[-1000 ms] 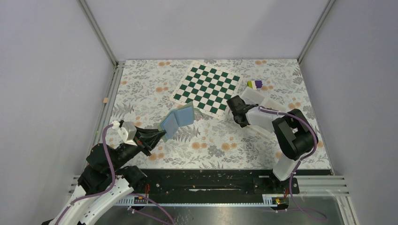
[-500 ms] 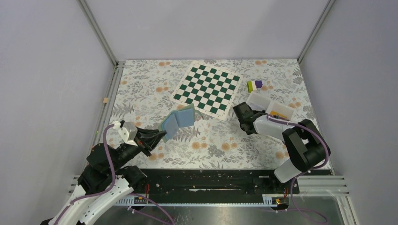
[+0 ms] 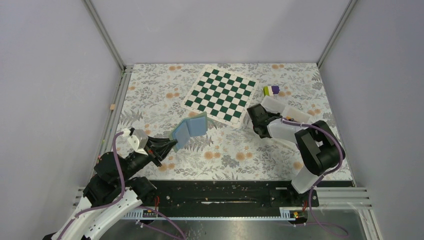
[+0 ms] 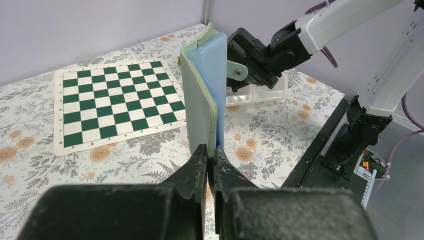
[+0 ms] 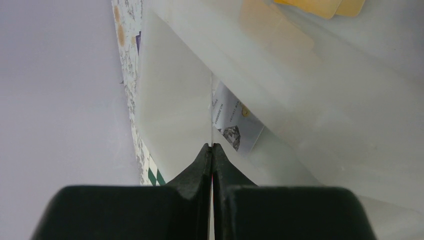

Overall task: Take the credit cards out of the card holder
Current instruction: Place the credit card in the storage box.

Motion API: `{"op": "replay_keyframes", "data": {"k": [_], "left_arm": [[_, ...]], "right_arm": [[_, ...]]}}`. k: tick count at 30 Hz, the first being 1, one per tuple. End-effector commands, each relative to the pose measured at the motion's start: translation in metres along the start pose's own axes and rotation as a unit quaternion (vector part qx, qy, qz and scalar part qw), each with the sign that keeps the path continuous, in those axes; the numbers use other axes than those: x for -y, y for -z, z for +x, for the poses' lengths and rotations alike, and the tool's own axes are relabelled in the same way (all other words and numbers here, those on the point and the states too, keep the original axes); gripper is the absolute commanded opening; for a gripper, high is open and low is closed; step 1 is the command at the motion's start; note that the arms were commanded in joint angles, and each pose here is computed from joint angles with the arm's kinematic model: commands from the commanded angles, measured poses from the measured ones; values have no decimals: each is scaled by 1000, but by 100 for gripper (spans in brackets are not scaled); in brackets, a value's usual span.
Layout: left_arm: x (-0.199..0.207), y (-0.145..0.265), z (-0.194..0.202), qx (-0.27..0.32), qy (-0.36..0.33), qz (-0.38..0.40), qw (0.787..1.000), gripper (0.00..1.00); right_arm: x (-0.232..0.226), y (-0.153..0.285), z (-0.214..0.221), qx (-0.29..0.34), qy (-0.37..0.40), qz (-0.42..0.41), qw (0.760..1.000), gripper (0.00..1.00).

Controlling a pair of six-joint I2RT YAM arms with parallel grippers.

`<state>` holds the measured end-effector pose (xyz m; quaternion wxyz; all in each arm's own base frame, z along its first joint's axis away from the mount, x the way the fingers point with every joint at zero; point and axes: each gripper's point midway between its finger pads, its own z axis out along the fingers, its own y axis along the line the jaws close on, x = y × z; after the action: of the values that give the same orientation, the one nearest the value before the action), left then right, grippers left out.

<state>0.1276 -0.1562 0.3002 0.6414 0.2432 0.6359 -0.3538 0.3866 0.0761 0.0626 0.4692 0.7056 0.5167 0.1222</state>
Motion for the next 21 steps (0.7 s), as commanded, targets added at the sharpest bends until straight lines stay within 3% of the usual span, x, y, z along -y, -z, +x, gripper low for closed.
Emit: {"op": "replay_keyframes", "data": {"k": [1,8,13,21], "left_arm": [[-3,-3,-10,21,-8,-6,1000,0],[-3,-3,-10,21,-8,-7,1000,0],[-3,-3,-10,23,-8,-8,1000,0],[-3,-3,-10,23,-8,-7,1000,0]], "right_arm": [[-34,-7,-2,-7,-348,-11,937,0],[-33,-11,-4,-3,-352,-10,936,8],[-34,-9,-4,-12,-354,3,935,28],[-36,0,-10,-21,-348,10,937,31]]}}
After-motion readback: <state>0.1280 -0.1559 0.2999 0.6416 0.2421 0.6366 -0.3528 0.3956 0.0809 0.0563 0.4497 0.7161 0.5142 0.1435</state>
